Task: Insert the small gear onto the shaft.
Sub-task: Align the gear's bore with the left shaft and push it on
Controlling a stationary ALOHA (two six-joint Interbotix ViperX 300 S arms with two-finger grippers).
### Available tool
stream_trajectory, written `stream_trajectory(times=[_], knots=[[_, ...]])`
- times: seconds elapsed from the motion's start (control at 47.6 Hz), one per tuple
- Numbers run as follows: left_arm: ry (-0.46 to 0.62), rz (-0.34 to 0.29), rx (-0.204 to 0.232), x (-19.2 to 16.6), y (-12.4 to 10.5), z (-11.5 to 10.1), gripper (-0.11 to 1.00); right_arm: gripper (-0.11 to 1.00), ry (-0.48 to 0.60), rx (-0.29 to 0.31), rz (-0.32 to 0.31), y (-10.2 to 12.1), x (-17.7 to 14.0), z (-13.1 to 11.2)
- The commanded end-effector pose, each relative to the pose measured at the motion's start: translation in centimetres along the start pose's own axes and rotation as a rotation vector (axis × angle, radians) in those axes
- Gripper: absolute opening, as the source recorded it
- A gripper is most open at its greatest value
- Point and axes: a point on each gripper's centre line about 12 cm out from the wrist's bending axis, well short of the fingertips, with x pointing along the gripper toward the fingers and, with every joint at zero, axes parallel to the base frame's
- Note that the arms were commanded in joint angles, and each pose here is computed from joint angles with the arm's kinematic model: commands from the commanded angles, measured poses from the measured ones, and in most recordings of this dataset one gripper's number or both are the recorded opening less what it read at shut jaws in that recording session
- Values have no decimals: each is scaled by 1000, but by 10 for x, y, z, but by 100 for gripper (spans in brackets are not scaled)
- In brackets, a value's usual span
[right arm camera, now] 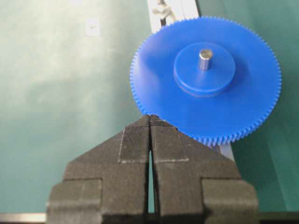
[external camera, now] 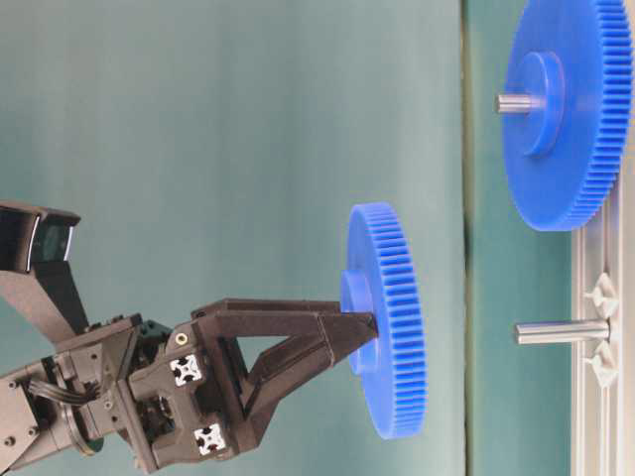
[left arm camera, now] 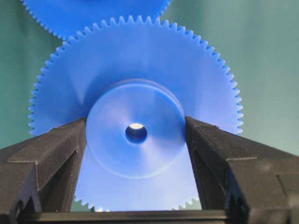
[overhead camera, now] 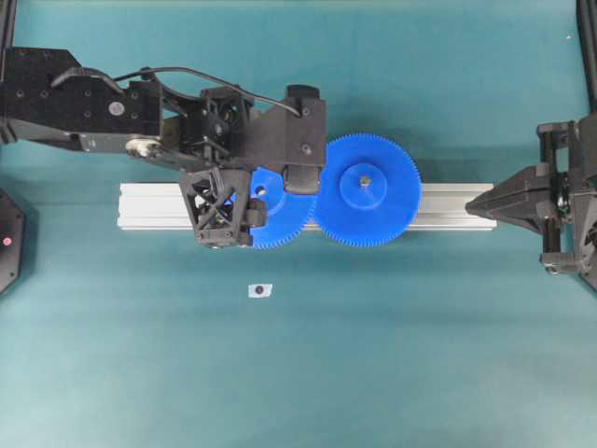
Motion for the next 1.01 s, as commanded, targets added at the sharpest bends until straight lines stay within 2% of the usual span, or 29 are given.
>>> stream_trajectory(times=[0.0,0.441,0.735,0.987], knots=[[-55,8,5,-15,1,8,70,-1,-17,13,1,0,0,6],[-49,5,-20,5,0,-6,70,-1,-20,12,3,1,0,6],[-57,5,-20,16,-1,-11,69,-1,-20,14,3,1,0,6],[-18,1,-20,32,-1,-14,69,-1,-17,14,2,1,0,6]])
